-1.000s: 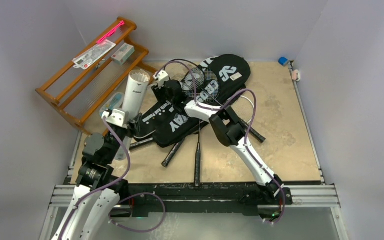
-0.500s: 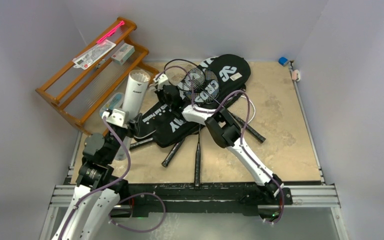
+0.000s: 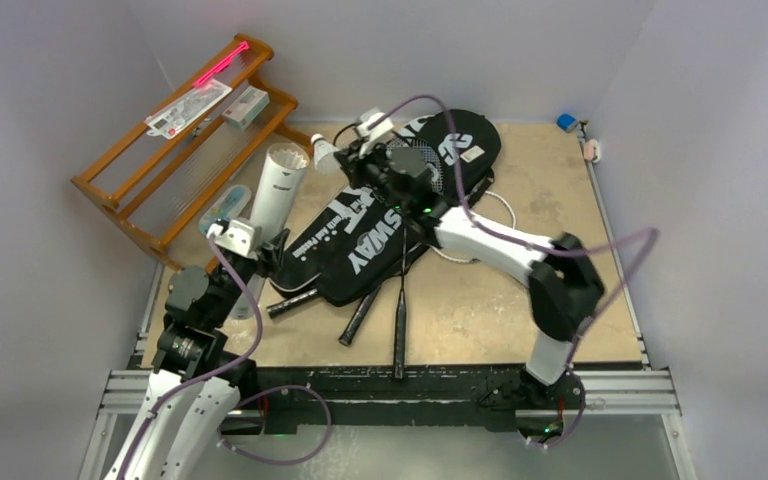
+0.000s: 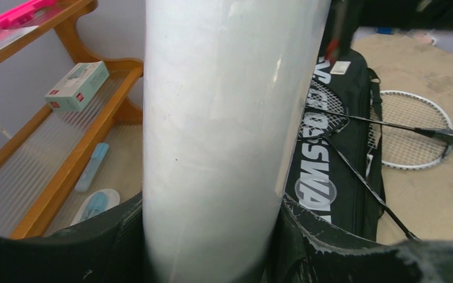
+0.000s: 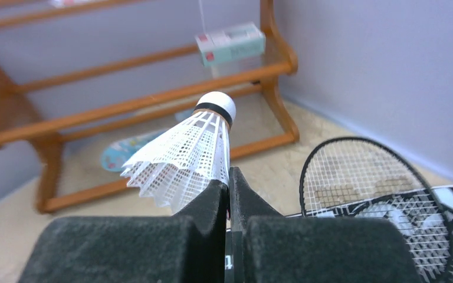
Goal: Pack up the badminton gear
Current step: Pick up the shuttlecock at the center of the board, then place the shuttlecock at the shuttle tube.
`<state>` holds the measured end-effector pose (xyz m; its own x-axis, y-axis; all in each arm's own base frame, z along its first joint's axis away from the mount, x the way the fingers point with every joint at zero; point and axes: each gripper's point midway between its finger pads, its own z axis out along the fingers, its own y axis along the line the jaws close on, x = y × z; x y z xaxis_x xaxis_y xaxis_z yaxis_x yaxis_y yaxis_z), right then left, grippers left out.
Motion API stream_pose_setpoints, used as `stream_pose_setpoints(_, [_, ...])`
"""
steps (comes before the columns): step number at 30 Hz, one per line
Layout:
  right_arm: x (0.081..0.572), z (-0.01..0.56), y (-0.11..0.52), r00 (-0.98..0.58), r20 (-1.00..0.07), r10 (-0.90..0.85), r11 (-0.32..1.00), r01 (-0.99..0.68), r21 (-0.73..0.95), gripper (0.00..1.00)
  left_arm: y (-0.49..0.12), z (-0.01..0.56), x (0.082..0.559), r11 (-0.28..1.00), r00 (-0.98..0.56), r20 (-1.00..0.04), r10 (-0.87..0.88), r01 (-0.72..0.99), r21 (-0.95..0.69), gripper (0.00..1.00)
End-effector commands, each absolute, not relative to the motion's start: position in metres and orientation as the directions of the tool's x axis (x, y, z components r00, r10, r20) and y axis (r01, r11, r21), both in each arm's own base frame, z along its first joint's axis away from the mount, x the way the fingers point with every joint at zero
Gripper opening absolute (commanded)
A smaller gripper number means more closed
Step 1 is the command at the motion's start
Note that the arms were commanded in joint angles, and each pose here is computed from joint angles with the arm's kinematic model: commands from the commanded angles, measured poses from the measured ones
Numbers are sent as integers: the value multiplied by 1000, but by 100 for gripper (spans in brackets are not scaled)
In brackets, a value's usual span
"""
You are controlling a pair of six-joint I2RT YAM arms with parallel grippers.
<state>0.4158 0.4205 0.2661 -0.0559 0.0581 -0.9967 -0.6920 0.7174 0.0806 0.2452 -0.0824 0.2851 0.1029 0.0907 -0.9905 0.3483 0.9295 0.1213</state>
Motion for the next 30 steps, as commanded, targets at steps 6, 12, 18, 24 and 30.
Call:
stream_pose_setpoints(6, [304, 325, 328, -235, -972, -29, 678, -719, 153, 0, -134, 286, 227, 747, 218, -967, 130, 620, 240, 46])
stream_pose_setpoints(12, [221, 342, 269, -362, -930, -65, 634, -735, 242, 0, -184, 258, 192, 406, 260, -955, 141, 865, 295, 40])
stream_pose_setpoints(18, [147, 359, 219, -420, -906, -63, 571, -759, 312, 0, -190, 250, 185, 334, 244, -957, 154, 899, 283, 40])
stream_pose_setpoints(24, [97, 358, 220, -478, -865, -153, 397, -831, 389, 0, -199, 249, 161, 201, 262, -959, 111, 939, 280, 39])
stream_pose_setpoints(30, [87, 372, 229, -497, -857, -139, 323, -840, 435, 0, -207, 245, 145, 77, 257, -964, 69, 962, 262, 38])
